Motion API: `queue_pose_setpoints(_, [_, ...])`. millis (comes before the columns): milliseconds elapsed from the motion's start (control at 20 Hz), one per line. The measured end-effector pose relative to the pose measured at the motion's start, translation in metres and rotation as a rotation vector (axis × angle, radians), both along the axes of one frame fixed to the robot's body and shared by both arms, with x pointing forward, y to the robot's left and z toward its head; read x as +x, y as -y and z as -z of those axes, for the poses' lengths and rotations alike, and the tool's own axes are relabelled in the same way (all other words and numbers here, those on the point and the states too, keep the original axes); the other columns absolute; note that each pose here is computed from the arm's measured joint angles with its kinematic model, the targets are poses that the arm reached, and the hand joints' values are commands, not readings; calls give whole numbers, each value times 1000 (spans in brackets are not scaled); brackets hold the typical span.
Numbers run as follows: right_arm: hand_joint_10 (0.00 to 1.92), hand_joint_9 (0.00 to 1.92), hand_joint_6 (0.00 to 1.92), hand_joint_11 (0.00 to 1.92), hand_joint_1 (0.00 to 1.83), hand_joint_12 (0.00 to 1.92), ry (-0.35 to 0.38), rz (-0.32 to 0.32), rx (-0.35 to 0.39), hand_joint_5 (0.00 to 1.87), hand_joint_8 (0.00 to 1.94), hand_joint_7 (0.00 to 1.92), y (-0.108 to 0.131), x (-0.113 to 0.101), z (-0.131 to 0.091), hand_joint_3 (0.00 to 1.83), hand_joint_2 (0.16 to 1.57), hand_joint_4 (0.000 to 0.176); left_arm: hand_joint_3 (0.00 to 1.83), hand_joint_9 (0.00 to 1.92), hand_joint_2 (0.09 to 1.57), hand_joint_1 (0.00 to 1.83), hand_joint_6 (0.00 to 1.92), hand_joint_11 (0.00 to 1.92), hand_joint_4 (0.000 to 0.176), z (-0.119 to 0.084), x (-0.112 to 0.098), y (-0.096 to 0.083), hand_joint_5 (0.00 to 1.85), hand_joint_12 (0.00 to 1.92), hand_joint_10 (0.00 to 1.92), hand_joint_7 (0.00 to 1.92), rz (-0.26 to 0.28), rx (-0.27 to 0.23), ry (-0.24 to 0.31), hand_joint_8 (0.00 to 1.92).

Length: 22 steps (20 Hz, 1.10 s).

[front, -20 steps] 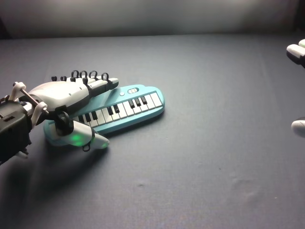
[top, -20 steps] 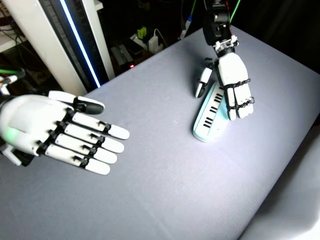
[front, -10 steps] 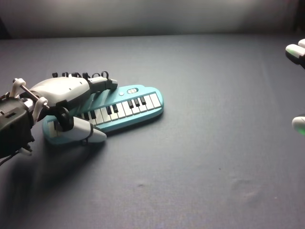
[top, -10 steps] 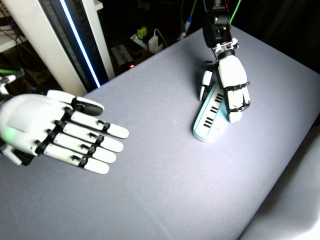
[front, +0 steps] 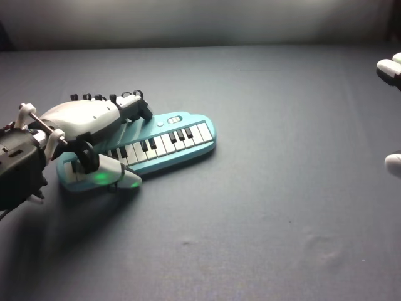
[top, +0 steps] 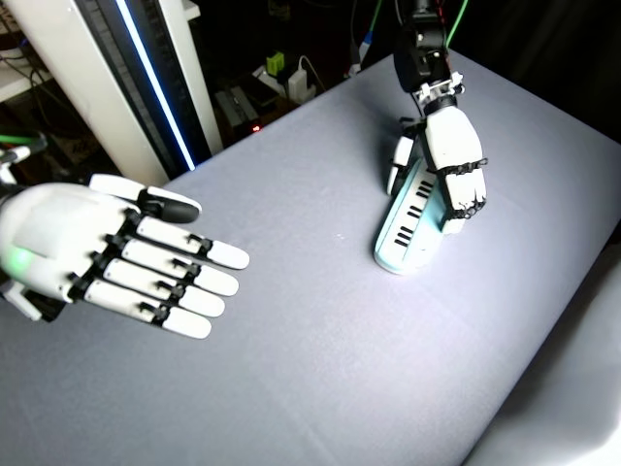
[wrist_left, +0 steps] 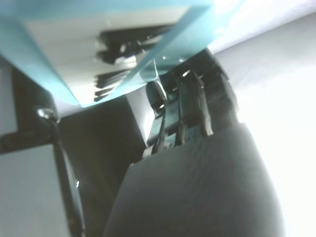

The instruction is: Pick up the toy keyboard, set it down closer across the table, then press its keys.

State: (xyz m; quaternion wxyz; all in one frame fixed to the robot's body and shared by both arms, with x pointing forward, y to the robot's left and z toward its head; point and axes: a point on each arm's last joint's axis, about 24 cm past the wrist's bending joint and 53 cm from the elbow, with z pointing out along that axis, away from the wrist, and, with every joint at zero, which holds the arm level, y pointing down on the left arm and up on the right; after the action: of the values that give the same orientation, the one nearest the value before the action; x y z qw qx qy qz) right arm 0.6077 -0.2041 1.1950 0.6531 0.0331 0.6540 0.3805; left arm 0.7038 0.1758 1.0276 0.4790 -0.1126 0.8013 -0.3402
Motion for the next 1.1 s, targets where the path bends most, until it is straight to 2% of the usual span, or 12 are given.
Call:
queue_pose_setpoints(100, [0,0,0,0,138,0,5,-3,9,0,0,0,1,-1,-2,11,1245,7,4,549,1225,1601,1483,345,0,-6,-4,13,101,1874,1655,159,47,15,20,1472])
queue_pose_setpoints(300, [0,0,0,0,137,0,17,-4,21,0,0,0,2,-2,-7,14,1258,11,0,235,1143,1171,1502,315,0,-20,-18,50,97,1921,1917,99,168,20,70,1740])
queue_pose_setpoints(400, [0,0,0,0,120,0,20,-8,29,0,0,0,0,-3,-8,11,1263,9,0,283,1119,1425,1571,489,0,-31,-19,64,48,1921,1861,87,208,5,93,1624])
queue_pose_setpoints(450, [0,0,0,0,109,0,24,-15,29,0,0,0,-1,-4,-9,8,1260,12,18,600,1191,1603,1564,504,0,-37,-19,73,63,1889,1622,84,229,-3,110,1607])
queue_pose_setpoints(600, [0,0,0,0,119,0,40,-26,39,0,0,0,-3,-6,-13,12,1273,20,0,296,1122,1420,1594,456,20,-36,-19,102,33,1902,1821,68,279,-33,112,1632])
queue_pose_setpoints(650, [0,0,0,0,128,0,43,-27,46,0,0,0,-3,-7,-15,8,1270,19,1,361,1134,1409,1574,628,0,-34,-20,112,40,1917,1891,66,294,-44,101,1652])
queue_pose_setpoints(700, [0,0,0,0,124,0,51,-28,52,0,0,0,-3,-8,-18,2,1262,52,28,635,1173,1602,1520,681,0,-30,-23,127,84,1827,1586,139,320,-45,93,1549])
queue_pose_setpoints(750, [0,0,0,0,124,0,55,-28,54,0,0,0,-3,-9,-20,2,1262,52,28,635,1173,1602,1520,681,0,-30,-25,137,84,1827,1586,139,339,-50,95,1549])
queue_pose_setpoints(900, [0,0,0,0,60,0,74,-39,66,0,0,0,-4,-13,-26,0,1255,123,0,361,1142,1499,1541,462,0,-31,-25,163,53,1829,1670,93,373,-65,95,1518])
queue_pose_setpoints(950, [0,0,0,0,58,0,88,-51,69,0,0,0,-7,-16,-29,4,1262,111,10,507,1216,1585,1507,414,0,-31,-24,170,71,1858,1686,65,375,-79,89,1552])
queue_pose_setpoints(1000, [0,0,0,0,85,0,99,-64,67,0,0,0,-9,-18,-32,11,1289,59,0,287,1183,1469,1347,428,0,-29,-23,176,110,1822,1677,60,376,-90,80,1458])
queue_pose_setpoints(1100, [0,0,0,0,72,0,110,-68,72,0,0,0,-9,-20,-35,8,1301,32,0,250,1111,1434,1329,494,0,-24,-26,197,135,1773,1660,84,406,-77,69,1482])
